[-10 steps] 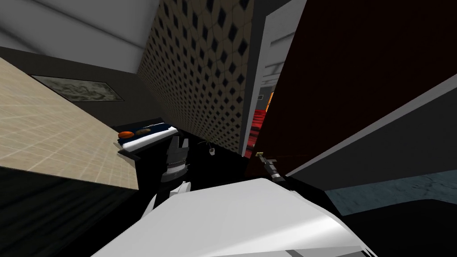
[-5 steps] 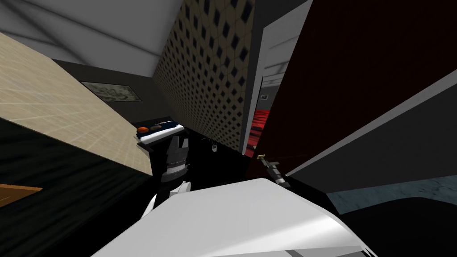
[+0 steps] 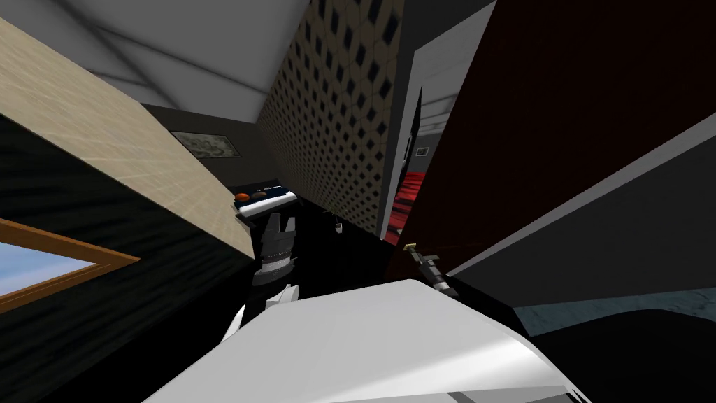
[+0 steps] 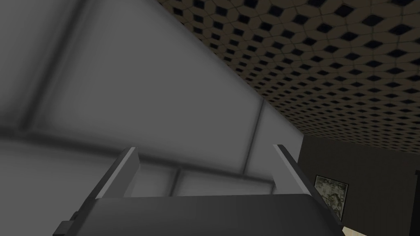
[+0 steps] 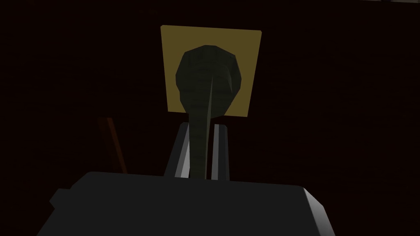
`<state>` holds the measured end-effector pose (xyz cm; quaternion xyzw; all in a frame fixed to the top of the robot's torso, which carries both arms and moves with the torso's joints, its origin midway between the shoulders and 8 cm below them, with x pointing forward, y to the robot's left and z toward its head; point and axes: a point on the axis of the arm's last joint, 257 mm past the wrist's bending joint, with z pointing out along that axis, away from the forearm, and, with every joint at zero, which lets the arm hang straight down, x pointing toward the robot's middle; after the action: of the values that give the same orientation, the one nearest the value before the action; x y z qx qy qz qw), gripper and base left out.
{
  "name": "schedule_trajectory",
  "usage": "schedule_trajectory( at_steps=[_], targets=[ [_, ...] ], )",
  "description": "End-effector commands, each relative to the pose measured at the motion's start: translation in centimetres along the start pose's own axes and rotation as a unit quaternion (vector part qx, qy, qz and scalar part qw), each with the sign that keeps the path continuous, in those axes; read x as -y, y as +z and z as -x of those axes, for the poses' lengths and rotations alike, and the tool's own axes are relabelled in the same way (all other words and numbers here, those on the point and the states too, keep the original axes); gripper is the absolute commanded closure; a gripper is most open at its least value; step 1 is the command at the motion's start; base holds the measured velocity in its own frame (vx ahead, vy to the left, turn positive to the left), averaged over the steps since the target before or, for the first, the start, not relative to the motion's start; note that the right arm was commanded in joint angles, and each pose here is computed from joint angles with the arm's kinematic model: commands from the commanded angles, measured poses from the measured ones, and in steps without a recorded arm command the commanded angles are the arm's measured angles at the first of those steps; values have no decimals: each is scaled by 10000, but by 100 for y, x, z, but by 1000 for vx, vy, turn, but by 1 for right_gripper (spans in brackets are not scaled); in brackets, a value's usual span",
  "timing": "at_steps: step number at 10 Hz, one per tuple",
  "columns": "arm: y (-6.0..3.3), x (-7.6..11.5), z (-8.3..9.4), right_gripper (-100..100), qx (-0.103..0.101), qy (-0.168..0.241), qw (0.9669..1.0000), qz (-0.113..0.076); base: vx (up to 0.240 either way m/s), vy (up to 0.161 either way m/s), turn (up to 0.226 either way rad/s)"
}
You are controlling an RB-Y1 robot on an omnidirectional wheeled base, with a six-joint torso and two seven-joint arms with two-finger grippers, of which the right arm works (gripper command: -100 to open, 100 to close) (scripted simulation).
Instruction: Pull the door open
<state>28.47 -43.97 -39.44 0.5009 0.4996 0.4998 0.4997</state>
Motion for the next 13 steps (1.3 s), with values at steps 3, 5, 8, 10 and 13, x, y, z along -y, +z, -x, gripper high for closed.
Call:
schedule_trajectory(
  at_steps=[3, 5, 8, 10, 13],
  targets=[
    [-137, -7, 2, 100, -80, -4, 10000, -3, -215, -63, 168],
    [-200, -15, 7, 100, -127, -6, 9999, 2, -212, -72, 133],
    [-187, 14, -40, 100, -187, 19, 9998, -28, -143, -45, 112],
    [-152, 11, -35, 100, -213, 15, 9998, -23, -208, -24, 140],
    [-86, 4, -27, 100, -260, 8, 9997, -15, -218, -66, 127]
  ],
)
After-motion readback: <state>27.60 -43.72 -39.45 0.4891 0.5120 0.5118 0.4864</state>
